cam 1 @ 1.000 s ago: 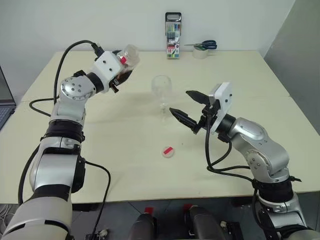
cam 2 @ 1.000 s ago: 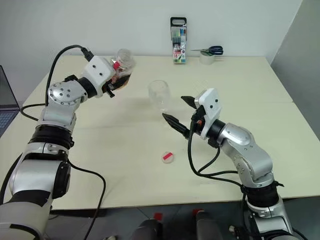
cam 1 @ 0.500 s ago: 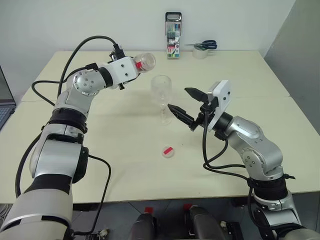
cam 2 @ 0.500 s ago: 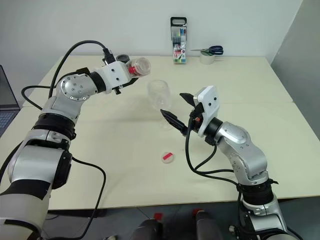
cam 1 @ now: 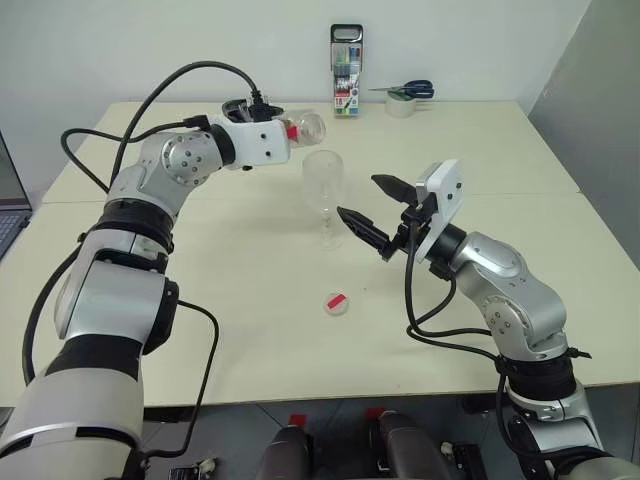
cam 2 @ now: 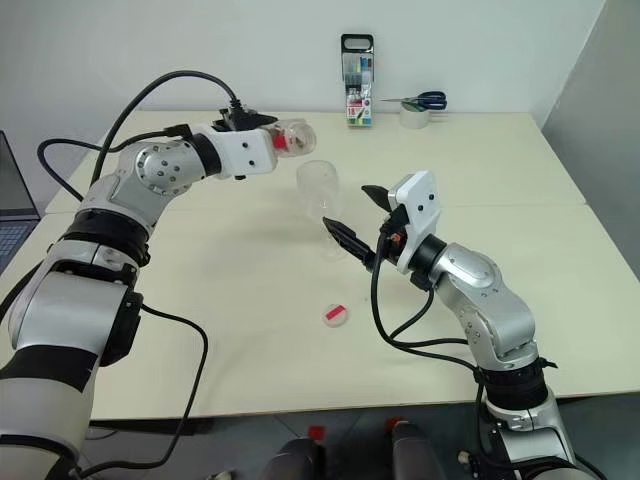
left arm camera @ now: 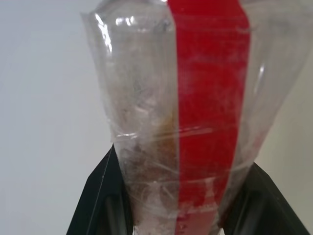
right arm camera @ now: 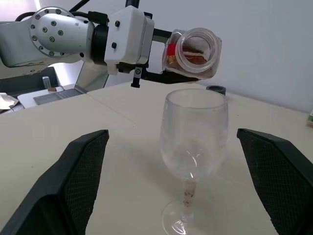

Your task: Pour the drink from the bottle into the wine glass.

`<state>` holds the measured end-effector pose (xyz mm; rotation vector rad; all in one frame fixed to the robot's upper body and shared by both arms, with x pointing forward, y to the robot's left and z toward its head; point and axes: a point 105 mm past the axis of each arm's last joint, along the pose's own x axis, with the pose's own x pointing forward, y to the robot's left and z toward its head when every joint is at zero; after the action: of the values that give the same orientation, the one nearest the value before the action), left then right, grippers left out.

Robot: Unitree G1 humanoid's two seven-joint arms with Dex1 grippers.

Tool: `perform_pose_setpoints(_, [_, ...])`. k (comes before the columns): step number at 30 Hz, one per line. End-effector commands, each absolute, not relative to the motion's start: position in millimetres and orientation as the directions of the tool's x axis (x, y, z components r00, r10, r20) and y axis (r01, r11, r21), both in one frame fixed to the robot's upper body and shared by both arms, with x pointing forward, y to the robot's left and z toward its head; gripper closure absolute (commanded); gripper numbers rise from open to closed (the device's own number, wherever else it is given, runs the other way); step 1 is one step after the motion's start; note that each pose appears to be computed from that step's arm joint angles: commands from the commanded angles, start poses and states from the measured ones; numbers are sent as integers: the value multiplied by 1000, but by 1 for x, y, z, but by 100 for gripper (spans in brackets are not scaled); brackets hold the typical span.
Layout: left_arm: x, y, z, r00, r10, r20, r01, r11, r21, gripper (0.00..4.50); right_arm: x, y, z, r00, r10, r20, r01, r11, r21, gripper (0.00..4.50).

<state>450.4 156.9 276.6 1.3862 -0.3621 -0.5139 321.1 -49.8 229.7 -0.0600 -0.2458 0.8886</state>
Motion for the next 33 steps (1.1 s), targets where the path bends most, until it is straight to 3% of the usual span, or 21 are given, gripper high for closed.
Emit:
perform_pose_setpoints(1, [446,153,309,829,-559,21,16,60,998,278,316,-51,244,590,773,234,-750,632,-194,0])
perform_pose_setpoints(33, [446,159,323,851,-525,1,-90,-145,985,278,316,-54,241,598,767,233,-751,637,-174,0])
